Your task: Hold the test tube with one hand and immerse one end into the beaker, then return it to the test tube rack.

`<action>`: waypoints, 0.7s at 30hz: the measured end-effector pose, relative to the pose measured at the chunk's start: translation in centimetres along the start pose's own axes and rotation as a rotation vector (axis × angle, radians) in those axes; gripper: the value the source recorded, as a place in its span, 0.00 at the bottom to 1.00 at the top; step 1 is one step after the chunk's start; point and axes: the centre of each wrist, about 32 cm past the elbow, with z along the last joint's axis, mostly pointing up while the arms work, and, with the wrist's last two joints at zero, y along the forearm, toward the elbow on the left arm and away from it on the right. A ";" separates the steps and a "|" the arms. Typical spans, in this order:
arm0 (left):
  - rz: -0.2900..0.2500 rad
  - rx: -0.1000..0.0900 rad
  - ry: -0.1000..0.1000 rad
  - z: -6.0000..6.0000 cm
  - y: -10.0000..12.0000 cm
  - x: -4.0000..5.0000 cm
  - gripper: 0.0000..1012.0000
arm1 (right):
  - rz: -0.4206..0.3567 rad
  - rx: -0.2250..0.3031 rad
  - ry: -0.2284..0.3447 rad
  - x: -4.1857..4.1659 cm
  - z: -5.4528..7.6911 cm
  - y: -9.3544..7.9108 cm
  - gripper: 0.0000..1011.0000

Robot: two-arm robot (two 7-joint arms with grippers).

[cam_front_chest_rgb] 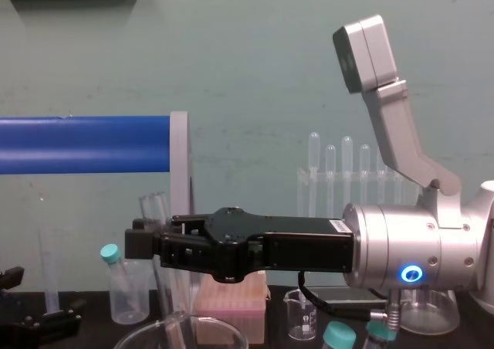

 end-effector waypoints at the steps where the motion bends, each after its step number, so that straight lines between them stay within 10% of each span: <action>1: 0.000 0.000 0.000 0.0 0.0 0.00 0.99 | 0.000 0.000 0.000 0.00 0.0 0.0 0.22; 21: 0.000 0.000 0.000 0.0 0.0 0.00 0.99 | 0.000 0.000 0.000 0.00 0.0 0.0 0.22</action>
